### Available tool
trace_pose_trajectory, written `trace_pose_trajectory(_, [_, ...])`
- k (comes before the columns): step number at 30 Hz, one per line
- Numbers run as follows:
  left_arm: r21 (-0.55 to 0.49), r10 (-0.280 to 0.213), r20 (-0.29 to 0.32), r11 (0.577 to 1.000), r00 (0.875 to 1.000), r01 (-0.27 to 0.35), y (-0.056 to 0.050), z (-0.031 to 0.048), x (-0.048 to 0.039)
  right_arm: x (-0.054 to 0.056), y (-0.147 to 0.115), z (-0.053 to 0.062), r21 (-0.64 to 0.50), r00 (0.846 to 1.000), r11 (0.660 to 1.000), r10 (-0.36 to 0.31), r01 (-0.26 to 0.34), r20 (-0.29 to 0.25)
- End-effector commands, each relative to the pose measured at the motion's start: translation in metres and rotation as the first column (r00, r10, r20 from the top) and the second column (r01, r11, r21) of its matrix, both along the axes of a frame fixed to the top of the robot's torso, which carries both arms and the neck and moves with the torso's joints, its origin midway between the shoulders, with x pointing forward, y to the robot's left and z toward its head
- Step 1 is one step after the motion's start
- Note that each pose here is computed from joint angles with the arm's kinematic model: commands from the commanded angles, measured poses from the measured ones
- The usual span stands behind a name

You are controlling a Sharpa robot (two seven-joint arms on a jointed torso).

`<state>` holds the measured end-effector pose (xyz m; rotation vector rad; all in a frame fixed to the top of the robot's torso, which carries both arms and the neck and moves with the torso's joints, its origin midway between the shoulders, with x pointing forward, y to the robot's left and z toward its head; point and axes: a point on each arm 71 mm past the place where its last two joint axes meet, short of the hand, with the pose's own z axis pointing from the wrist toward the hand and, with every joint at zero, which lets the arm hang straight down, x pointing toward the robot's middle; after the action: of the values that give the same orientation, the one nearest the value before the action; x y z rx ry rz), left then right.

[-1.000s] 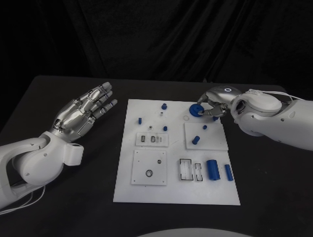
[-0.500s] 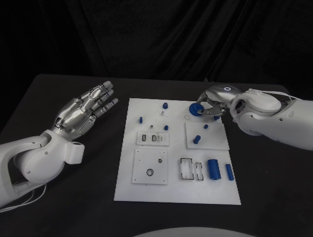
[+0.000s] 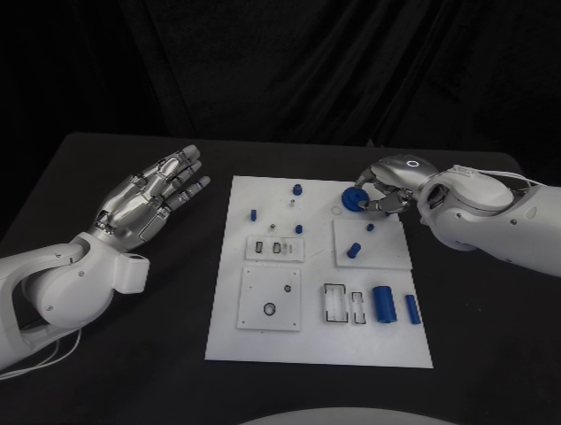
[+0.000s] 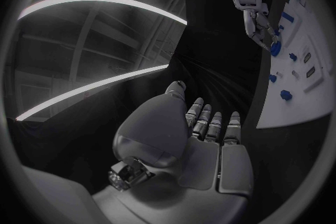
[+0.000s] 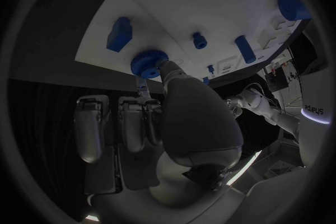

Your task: Assemble the parts on the task board

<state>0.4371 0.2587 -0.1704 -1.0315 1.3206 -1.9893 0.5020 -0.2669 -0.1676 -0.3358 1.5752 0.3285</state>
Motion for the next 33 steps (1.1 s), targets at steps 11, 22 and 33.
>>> trace_pose_trajectory(11, [-0.028,0.009,0.027,1.0,1.0,-0.008,0.001,0.0033,-0.0003,-0.02,0.031,0.05,0.056,0.99,0.993,0.102,-0.108,0.098])
trace_pose_trajectory(22, [-0.029,0.002,0.024,1.0,1.0,-0.002,-0.002,0.0029,0.0003,-0.014,0.068,0.044,0.029,0.984,0.984,0.177,-0.178,0.029])
trace_pose_trajectory(33, [-0.03,0.003,0.015,1.0,1.0,-0.003,-0.002,0.0021,0.0017,0.001,0.086,0.027,-0.024,0.984,0.983,0.18,-0.18,-0.003])
